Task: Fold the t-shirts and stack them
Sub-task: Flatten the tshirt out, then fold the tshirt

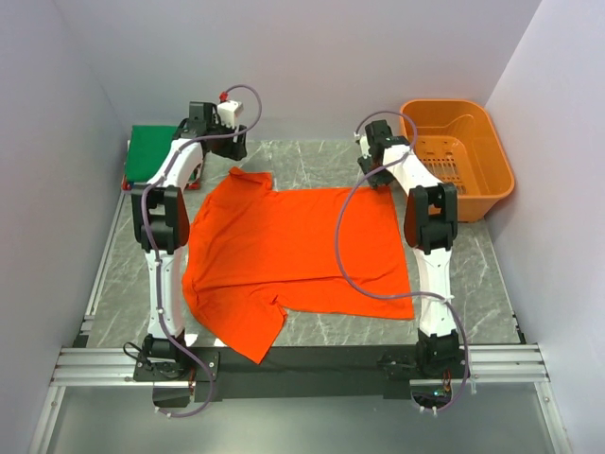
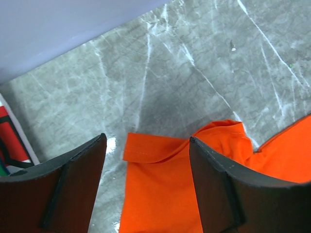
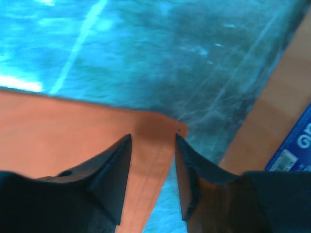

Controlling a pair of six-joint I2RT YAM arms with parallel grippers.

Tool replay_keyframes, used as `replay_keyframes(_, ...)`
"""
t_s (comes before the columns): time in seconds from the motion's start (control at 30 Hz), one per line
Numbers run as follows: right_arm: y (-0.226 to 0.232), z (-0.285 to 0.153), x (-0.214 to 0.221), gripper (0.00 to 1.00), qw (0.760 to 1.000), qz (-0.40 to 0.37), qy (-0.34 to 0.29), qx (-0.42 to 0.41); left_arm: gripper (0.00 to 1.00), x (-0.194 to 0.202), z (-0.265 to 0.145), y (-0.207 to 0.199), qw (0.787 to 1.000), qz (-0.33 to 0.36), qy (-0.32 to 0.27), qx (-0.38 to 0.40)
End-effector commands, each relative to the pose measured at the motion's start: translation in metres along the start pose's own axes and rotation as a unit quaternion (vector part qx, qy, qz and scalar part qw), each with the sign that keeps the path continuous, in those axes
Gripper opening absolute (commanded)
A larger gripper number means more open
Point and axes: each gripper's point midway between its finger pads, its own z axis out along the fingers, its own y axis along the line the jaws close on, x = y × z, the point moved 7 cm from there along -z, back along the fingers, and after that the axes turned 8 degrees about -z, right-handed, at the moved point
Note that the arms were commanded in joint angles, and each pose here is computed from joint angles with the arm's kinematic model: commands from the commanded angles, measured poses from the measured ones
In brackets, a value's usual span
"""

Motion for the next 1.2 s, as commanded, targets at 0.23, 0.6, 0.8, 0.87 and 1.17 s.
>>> replay_keyframes(0.23, -0.036, 0.008, 0.0, 0.47, 0.998, 0.057, -0.02, 0.037, 0.74, -0.005, -0.004, -0.008, 1.0, -0.004, -0.002, 0.005)
replay_keyframes(0.6, -0.016, 0.027, 0.016, 0.44, 0.996, 0.071, 0.007, -0.049, 0.74, 0.0, 0.007, -0.001, 1.0, -0.016, 0.005, -0.01)
replay_keyframes(0.8, -0.014, 0.037, 0.023, 0.1, 0.995, 0.071, 0.019, -0.063, 0.76, 0.013, 0.018, 0.022, 0.996, -0.063, 0.014, -0.067)
replay_keyframes(0.87, -0.016, 0.035, 0.022, 0.0, 0.996, 0.067, 0.019, -0.064, 0.76, 0.01, 0.018, 0.031, 0.993, -0.079, 0.012, -0.083)
replay_keyframes(1.17, -0.019, 0.019, 0.013, 0.0, 0.995, 0.06, -0.008, -0.074, 0.58, 0.027, 0.03, 0.035, 0.987, -0.136, 0.027, -0.077)
